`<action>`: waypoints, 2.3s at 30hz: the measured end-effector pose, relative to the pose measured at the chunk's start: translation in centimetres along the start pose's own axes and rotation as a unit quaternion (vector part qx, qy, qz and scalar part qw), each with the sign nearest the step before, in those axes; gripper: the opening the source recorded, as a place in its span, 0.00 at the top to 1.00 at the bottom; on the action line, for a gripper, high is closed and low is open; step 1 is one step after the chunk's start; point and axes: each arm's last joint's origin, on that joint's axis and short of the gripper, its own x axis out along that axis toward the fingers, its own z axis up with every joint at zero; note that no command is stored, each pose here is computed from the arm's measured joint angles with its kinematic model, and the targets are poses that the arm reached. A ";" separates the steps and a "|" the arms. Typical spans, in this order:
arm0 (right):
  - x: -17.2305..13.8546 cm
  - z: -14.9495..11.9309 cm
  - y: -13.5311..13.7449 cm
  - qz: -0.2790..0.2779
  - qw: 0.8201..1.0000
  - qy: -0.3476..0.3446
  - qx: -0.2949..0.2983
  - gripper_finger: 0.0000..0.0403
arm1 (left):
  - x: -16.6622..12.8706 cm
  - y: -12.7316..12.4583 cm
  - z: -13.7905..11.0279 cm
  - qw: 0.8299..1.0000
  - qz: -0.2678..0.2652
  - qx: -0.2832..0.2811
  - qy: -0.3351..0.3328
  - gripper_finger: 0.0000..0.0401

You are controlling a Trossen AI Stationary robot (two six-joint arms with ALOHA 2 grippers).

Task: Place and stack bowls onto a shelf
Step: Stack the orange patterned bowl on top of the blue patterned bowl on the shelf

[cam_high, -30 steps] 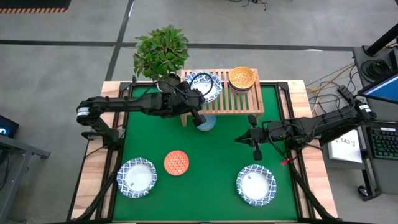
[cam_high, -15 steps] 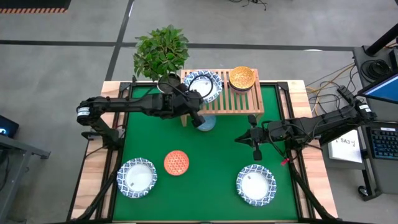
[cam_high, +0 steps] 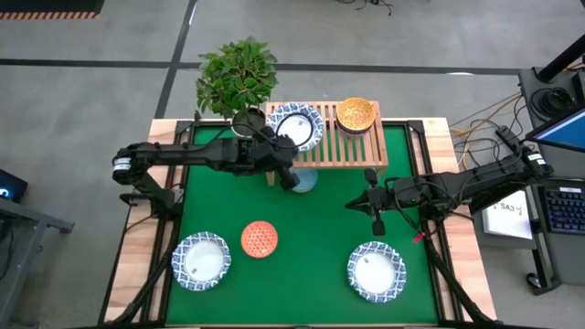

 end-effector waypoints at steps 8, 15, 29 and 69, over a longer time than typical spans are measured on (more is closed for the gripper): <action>0.0 0.0 0.0 0.000 1.000 0.000 0.007 0.98 | -1.4 -2.5 -0.4 0.998 -0.037 0.048 -0.013 1.00; 0.1 0.4 0.0 0.000 0.999 -0.021 0.039 0.98 | -3.7 -4.5 -1.4 0.990 -0.073 0.116 -0.040 1.00; 3.5 -0.4 1.4 0.019 0.996 -0.006 0.091 0.98 | -6.8 -1.5 -7.5 0.975 -0.110 0.071 -0.178 1.00; 16.8 4.7 2.2 -0.167 0.942 0.285 -0.065 0.98 | -9.3 2.2 -12.9 0.960 -0.121 0.044 -0.249 1.00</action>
